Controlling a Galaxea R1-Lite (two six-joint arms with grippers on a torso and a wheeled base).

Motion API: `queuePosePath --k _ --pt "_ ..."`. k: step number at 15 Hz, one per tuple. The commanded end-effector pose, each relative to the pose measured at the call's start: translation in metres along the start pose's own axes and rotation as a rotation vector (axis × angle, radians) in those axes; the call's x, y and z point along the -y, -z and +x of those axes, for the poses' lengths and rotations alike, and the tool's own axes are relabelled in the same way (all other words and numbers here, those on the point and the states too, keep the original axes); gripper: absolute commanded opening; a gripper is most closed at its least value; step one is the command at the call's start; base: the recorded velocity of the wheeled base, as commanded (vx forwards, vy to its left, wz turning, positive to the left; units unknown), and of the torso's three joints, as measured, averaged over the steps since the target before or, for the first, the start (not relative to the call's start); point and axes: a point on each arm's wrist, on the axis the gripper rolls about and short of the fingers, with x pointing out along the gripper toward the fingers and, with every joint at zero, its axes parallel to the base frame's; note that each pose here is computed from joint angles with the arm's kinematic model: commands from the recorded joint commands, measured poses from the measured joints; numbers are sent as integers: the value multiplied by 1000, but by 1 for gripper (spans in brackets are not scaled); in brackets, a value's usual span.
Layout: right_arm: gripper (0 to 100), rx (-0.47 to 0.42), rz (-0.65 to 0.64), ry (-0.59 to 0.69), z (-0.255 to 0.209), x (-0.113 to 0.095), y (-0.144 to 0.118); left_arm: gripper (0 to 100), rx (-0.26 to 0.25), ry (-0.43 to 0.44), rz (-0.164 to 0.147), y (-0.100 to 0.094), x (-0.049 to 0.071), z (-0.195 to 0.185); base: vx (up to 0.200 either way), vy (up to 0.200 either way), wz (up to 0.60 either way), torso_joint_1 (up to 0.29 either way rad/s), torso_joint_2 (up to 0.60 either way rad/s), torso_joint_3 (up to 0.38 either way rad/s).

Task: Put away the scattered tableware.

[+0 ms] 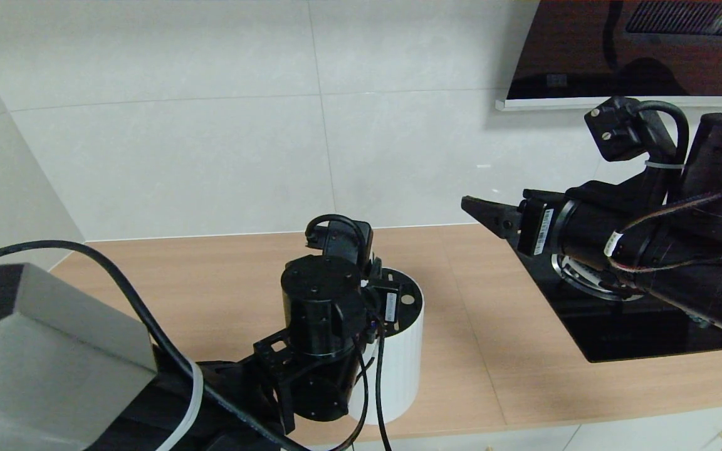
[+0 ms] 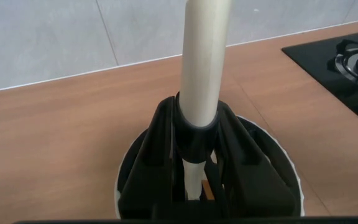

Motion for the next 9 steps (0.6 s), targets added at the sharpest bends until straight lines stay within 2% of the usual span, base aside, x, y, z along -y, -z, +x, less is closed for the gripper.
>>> queuePosePath --k 1,2,3,9 --pt "100 -1 0 -1 0 0 0 0 -2 -1 1 1 0 0 0 0 0 0 0 0" --pt "100 -3 -1 -1 0 0 1 0 -2 -1 1 1 0 0 0 0 0 0 0 0" --pt "100 -3 -1 -1 0 0 1 100 -2 -1 1 1 0 0 0 0 0 0 0 0" --pt "100 -5 -1 1 0 0 2 100 -3 -1 2 1 0 0 0 0 0 0 0 0"
